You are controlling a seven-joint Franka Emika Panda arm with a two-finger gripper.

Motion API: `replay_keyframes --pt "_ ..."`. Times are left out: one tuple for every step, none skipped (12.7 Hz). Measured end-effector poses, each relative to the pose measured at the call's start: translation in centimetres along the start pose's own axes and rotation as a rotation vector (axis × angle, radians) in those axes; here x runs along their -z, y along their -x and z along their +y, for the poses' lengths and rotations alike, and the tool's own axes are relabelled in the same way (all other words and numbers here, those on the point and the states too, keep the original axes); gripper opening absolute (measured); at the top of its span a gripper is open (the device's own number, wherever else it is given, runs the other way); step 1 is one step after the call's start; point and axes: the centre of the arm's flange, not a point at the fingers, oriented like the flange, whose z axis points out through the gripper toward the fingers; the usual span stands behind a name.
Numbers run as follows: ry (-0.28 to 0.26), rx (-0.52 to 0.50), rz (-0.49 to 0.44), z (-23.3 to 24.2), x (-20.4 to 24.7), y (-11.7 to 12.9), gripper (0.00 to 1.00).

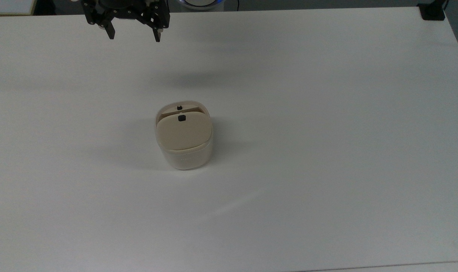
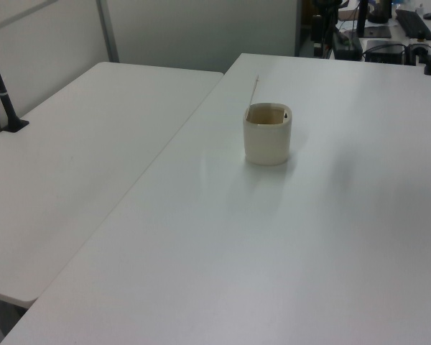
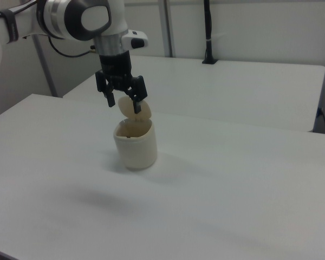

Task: Open the trash bin
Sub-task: 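Lift the gripped lid straight up off the bin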

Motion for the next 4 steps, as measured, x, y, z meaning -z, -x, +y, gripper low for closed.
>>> replay_keyframes --pt "0.000 -0.009 -0.001 0.01 -0.06 0.01 1.00" --pt "0.000 -0.015 -0.002 0.05 -0.11 0.02 1.00" --pt "0.000 -0.024 -0.003 0.12 -0.14 0.04 1.00" --pt "0.000 -0.028 -0.004 0.15 -0.17 0.05 1.00"
